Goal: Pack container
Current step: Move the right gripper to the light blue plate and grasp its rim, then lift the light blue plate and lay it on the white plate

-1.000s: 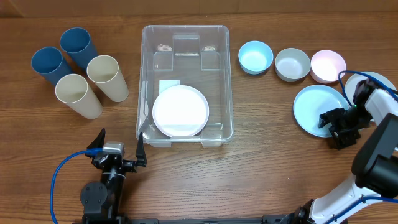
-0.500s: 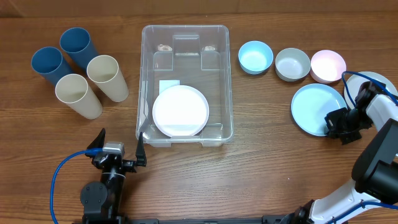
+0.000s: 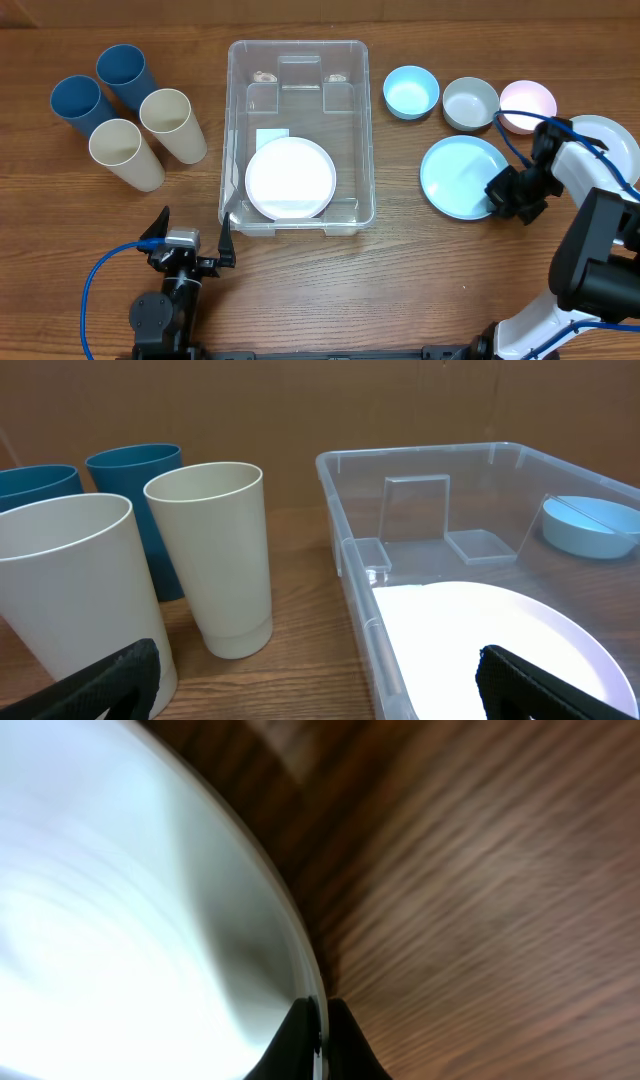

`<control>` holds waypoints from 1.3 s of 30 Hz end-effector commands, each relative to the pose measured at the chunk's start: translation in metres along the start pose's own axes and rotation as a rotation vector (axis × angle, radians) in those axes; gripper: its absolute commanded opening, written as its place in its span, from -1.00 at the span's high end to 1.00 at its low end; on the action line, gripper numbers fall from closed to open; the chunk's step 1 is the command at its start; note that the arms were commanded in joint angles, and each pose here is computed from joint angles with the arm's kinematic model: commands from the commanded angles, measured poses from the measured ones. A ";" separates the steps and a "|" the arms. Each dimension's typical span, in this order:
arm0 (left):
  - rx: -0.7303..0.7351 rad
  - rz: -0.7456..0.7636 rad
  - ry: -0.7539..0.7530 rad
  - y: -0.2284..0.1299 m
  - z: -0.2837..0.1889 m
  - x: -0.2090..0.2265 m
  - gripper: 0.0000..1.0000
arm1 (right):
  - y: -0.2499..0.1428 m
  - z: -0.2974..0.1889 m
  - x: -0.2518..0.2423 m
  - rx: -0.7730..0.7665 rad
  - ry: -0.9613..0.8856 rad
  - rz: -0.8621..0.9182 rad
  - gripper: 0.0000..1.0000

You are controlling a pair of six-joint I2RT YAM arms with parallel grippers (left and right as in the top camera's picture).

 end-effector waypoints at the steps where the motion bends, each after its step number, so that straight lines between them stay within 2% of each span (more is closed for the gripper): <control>1: -0.006 -0.006 0.002 0.000 0.000 0.001 -1.00 | 0.000 -0.007 0.011 -0.036 -0.016 -0.061 0.92; 8: -0.006 -0.006 0.002 0.000 0.000 0.001 -1.00 | 0.019 -0.085 0.032 -0.096 0.011 -0.096 0.92; 15: -0.005 -0.006 0.003 0.000 0.000 0.001 -1.00 | 0.013 -0.161 0.044 -0.201 0.057 -0.145 0.92; 18: -0.006 -0.006 0.002 0.000 0.000 0.001 -1.00 | -0.010 -0.188 0.067 -0.255 0.186 -0.320 0.92; 21: -0.005 -0.006 0.003 0.000 0.000 0.001 -1.00 | -0.045 -0.213 0.091 -0.352 0.218 -0.492 0.92; 24: -0.005 -0.006 0.003 0.000 0.000 0.001 -1.00 | -0.093 -0.239 0.125 -0.466 0.282 -0.694 0.92; 27: -0.006 -0.006 0.002 0.000 0.000 0.001 -1.00 | -0.130 -0.232 0.163 -0.491 0.277 -0.878 0.92; 33: -0.005 -0.006 0.002 0.000 0.000 0.001 -1.00 | -0.168 -0.169 0.232 -0.442 0.255 -1.031 0.92; 39: -0.006 -0.006 0.002 0.000 0.000 0.001 -1.00 | -0.163 -0.099 0.267 -0.366 0.145 -1.050 0.92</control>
Point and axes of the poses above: each gripper's point midway between its finger pads, its own z axis out along the fingers, its own x axis along the line the jaws close on, y = z × x, the point moved 7 cm from there along -z, back along the fingers, and after that the axes turned 11 degrees about -z, right-handed, at the moved point
